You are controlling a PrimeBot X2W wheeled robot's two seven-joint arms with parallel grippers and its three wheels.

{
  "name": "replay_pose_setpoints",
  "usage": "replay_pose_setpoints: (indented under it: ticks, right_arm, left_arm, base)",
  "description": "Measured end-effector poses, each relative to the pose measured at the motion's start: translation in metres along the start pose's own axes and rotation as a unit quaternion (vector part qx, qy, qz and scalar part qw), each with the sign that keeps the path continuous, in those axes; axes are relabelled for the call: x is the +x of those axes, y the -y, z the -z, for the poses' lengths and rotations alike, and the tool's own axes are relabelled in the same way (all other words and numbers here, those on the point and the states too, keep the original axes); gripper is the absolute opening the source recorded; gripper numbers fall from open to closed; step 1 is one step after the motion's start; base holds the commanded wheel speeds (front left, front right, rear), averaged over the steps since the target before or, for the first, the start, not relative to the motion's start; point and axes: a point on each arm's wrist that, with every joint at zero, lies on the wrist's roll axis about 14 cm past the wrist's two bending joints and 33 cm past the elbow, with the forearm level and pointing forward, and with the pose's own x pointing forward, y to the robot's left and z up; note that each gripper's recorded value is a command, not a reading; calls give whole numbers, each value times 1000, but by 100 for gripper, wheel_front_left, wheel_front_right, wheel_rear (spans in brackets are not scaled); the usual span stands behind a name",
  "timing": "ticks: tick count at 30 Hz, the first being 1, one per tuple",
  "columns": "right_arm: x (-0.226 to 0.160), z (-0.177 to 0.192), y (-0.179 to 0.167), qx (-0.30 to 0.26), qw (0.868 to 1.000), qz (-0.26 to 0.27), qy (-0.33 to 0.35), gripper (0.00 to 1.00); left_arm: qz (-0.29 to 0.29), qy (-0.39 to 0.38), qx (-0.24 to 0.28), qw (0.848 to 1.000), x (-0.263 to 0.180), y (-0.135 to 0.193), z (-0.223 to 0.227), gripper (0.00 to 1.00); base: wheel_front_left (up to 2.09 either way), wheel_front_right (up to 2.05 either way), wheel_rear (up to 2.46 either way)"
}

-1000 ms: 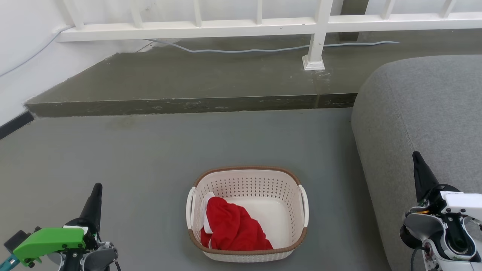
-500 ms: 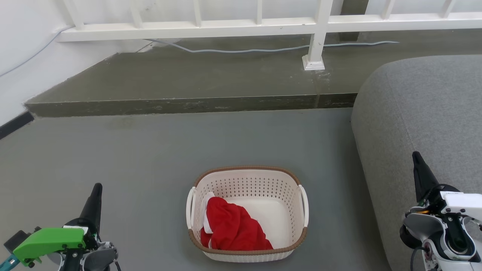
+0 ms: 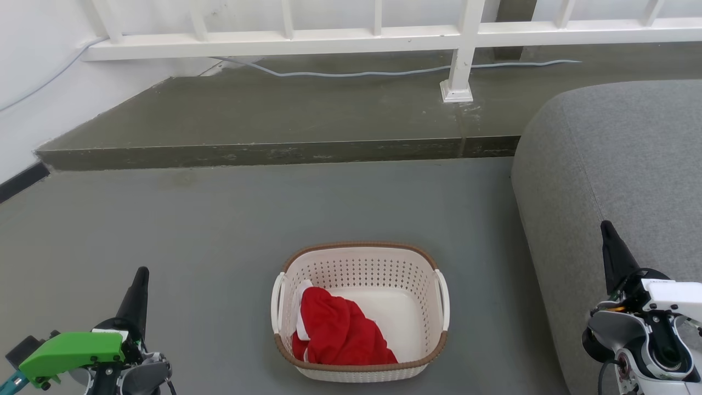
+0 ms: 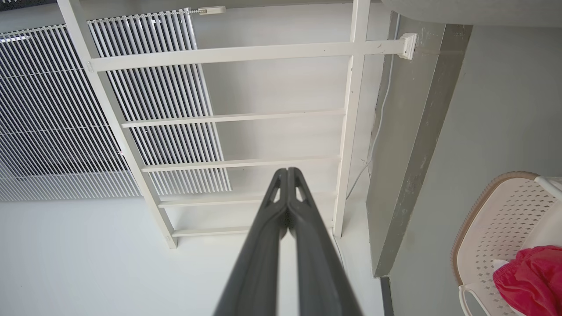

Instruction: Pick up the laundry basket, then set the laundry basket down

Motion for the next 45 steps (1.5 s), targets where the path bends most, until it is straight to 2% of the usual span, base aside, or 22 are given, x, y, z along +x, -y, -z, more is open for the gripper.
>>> replay_pose_setpoints:
  ticks: [45]
  right_arm:
    - [0, 1, -1, 0, 1000, -1, 0, 0]
  left_arm:
    - [0, 1, 0, 1000, 0, 0, 0, 0]
  base:
    - [0, 0, 0]
